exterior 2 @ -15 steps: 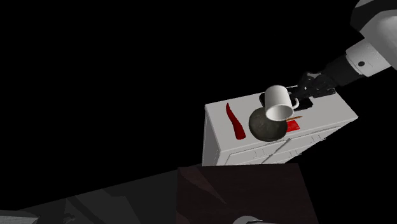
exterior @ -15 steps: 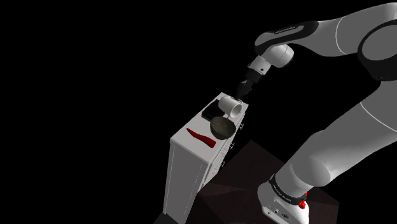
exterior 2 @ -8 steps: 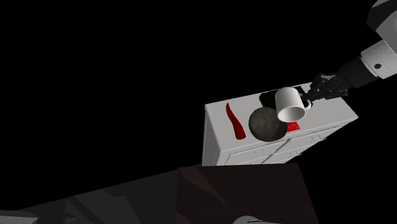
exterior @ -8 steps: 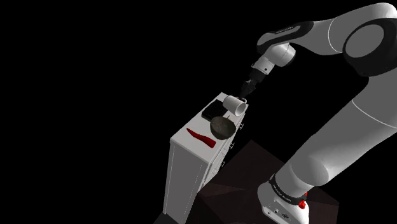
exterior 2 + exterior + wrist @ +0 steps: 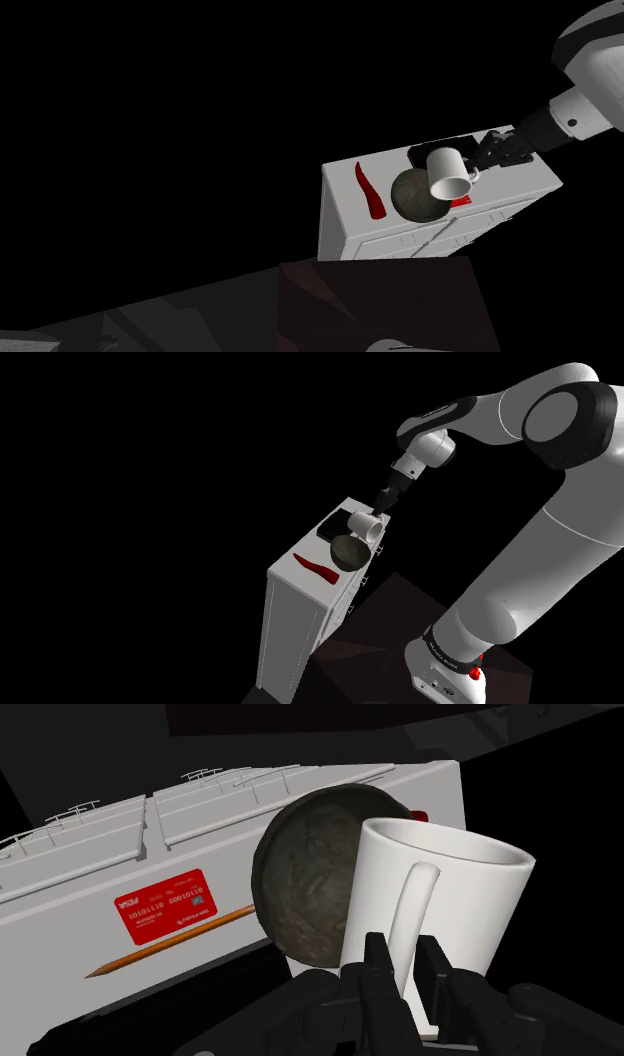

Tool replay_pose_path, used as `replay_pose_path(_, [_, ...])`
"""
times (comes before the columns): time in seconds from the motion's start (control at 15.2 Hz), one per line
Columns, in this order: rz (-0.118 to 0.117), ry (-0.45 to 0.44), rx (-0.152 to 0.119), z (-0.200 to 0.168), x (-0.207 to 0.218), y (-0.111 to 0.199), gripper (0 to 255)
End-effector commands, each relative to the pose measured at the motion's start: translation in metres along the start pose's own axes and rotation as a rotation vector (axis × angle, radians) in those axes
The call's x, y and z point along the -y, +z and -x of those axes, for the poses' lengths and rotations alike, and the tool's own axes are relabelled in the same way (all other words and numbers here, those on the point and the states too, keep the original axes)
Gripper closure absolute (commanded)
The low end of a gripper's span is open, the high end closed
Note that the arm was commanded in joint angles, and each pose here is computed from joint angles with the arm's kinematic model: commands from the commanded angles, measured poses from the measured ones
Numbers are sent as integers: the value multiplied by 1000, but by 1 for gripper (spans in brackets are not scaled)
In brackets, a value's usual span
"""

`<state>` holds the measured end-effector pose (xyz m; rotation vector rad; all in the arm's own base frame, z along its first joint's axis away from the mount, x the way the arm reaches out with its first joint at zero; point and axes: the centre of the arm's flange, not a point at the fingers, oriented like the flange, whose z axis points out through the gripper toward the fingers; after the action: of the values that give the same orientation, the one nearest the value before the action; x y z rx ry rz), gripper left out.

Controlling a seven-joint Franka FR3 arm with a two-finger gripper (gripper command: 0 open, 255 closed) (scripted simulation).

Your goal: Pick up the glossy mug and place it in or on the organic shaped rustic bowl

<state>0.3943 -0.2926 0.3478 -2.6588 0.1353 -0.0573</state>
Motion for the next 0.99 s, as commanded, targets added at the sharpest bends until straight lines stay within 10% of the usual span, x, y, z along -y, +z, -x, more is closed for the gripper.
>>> replay_pose_path(0.0, [0, 0, -1, 1, -5, 10, 255])
replay_pose_path(0.92, [0, 0, -1, 2, -33, 63, 255])
